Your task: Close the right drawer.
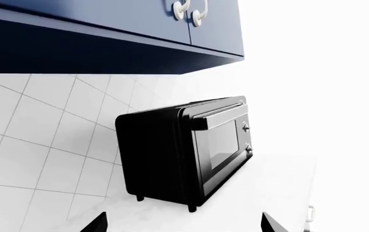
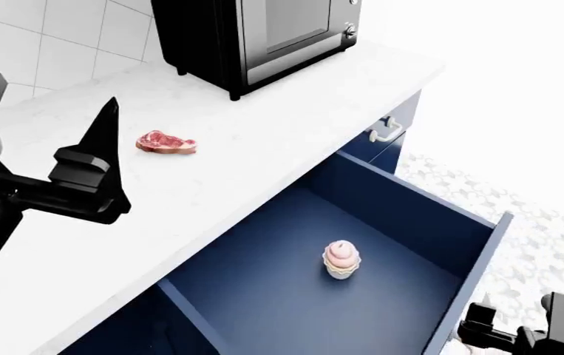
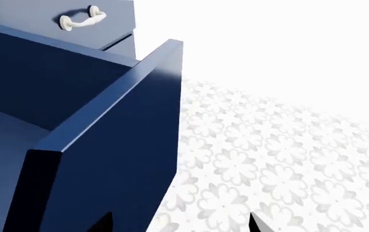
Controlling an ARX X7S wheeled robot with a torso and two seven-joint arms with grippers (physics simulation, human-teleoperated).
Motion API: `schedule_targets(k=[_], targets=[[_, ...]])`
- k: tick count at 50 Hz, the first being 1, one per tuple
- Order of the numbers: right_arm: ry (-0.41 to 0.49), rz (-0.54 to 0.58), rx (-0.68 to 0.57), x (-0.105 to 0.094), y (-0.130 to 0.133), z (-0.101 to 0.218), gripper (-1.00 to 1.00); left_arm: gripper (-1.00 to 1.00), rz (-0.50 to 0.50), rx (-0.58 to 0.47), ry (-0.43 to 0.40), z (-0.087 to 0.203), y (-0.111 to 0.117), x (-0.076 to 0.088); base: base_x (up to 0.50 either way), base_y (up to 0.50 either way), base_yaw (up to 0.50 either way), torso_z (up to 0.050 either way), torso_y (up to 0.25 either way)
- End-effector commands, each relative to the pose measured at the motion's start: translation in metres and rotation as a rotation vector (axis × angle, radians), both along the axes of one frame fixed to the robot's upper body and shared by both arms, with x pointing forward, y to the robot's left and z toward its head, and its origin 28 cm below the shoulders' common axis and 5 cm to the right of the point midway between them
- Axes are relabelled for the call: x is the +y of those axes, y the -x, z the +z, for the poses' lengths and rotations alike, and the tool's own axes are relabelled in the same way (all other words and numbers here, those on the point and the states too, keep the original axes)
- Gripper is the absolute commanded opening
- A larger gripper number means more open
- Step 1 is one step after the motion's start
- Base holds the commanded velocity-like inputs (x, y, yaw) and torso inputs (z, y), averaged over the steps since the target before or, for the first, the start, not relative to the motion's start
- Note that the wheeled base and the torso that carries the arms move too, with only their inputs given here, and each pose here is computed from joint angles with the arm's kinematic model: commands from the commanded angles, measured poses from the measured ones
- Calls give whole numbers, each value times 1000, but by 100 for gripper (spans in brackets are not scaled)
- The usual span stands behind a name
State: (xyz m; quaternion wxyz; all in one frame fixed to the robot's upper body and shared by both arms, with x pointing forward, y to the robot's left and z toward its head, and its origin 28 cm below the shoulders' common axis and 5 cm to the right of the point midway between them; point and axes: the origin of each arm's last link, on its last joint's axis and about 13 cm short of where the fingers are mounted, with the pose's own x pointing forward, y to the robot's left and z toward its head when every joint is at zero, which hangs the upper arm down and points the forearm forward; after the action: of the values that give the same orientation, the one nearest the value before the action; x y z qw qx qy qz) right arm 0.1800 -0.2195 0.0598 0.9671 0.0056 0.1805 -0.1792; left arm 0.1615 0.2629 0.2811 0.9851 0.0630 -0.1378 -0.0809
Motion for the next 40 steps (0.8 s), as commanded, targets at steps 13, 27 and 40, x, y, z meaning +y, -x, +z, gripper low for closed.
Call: schedule_targets(k=[13, 27, 40], targets=[[17, 197, 4, 35, -52, 7, 100, 100, 0, -5, 1, 3, 1, 0, 0, 0, 0, 0, 0], [7, 320, -8, 62, -89, 5, 100, 100, -1, -4, -1, 3, 1, -1, 0, 0, 0, 0, 0], [-25, 421, -11, 90, -120, -6, 100, 100, 0, -1, -3, 2, 1, -1, 0, 0, 0, 0, 0]])
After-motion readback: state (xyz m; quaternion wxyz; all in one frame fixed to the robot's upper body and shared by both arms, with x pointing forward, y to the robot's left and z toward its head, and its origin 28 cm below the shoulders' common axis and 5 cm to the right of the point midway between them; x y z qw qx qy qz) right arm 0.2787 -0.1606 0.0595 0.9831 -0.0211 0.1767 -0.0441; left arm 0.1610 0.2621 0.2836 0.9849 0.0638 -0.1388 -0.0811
